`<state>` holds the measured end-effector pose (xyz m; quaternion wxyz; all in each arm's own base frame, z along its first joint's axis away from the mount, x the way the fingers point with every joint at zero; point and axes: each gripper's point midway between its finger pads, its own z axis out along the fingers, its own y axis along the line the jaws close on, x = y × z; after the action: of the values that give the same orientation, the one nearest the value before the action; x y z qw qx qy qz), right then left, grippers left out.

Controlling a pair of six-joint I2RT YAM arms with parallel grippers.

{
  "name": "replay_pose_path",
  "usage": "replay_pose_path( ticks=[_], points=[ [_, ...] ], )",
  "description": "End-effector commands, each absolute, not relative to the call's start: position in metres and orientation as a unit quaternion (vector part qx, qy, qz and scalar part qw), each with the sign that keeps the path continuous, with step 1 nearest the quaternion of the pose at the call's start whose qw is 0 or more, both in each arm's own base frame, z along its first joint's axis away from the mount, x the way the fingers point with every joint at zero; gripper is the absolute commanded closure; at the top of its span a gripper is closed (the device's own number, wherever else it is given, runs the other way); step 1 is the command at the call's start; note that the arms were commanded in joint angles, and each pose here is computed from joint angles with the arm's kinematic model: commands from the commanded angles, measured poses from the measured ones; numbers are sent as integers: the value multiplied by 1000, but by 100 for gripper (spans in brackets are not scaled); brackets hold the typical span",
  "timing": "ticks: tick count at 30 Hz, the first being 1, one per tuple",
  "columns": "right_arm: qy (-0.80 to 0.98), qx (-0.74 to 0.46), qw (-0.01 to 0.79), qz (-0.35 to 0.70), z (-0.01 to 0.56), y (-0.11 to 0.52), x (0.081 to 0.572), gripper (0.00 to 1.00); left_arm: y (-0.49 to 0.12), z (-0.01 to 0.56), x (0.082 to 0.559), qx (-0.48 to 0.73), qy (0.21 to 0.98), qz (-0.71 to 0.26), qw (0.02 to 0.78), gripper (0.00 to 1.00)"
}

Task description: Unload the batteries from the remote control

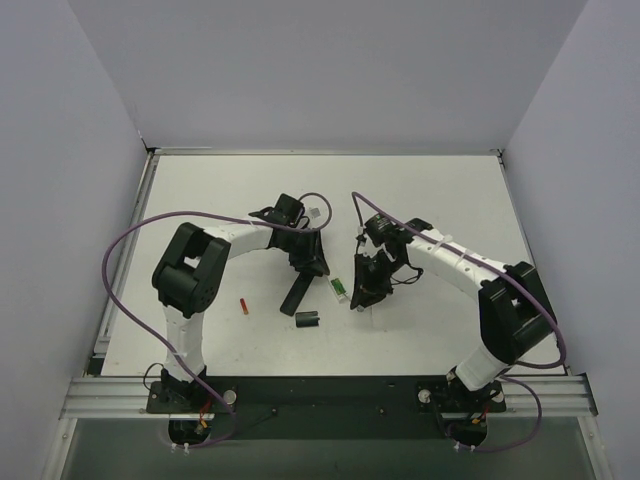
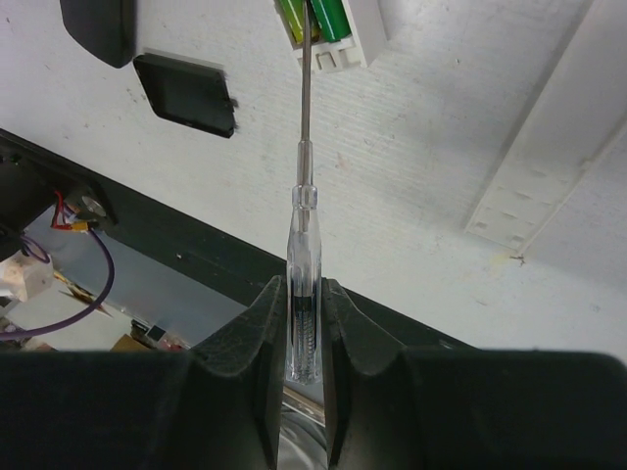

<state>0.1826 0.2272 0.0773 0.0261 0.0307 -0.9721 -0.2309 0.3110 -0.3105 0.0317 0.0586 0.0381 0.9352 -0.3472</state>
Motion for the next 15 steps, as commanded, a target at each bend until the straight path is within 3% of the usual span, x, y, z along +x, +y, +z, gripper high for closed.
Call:
replay_pose_path(
  ticks=[1, 15],
  points=[
    [-974, 9, 60, -218, 81, 231, 180, 100, -325, 43, 322, 60, 925, -366, 81, 60],
    [-984, 1, 38, -173, 75, 238, 190, 100, -322, 29, 310, 45, 929, -362, 60, 60]
  ],
)
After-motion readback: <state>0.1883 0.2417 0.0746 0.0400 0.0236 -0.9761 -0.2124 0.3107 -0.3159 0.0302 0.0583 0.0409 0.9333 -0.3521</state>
